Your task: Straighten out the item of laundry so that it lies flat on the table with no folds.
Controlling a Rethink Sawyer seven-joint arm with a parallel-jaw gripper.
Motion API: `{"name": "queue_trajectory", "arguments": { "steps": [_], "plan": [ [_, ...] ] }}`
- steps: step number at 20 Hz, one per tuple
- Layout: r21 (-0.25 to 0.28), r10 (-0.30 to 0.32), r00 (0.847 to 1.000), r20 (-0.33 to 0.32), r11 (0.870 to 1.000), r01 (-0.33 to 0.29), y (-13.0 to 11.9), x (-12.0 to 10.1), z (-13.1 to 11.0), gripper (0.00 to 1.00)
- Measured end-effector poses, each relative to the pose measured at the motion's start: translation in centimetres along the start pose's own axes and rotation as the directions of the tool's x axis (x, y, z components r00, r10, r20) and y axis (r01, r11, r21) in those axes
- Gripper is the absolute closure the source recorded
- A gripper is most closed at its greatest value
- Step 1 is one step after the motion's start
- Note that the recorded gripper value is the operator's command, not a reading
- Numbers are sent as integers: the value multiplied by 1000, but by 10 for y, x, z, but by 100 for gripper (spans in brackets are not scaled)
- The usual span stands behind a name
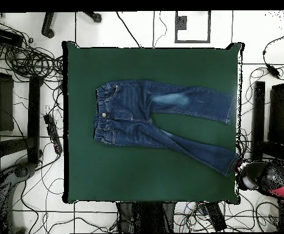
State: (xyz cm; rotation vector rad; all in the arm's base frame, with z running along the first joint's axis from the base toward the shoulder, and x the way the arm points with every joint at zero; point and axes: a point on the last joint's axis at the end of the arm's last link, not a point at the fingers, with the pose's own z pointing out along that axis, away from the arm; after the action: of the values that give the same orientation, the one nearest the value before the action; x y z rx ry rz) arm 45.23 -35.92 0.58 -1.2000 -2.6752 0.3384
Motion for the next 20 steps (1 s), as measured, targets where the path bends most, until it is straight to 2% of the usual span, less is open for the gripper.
{"name": "queue_trajectory", "arguments": {
  "steps": [20],
  "plan": [
    [-17, 16, 1000, -7, 1000, -16, 8, 0, -1, 0]
  ]
}}
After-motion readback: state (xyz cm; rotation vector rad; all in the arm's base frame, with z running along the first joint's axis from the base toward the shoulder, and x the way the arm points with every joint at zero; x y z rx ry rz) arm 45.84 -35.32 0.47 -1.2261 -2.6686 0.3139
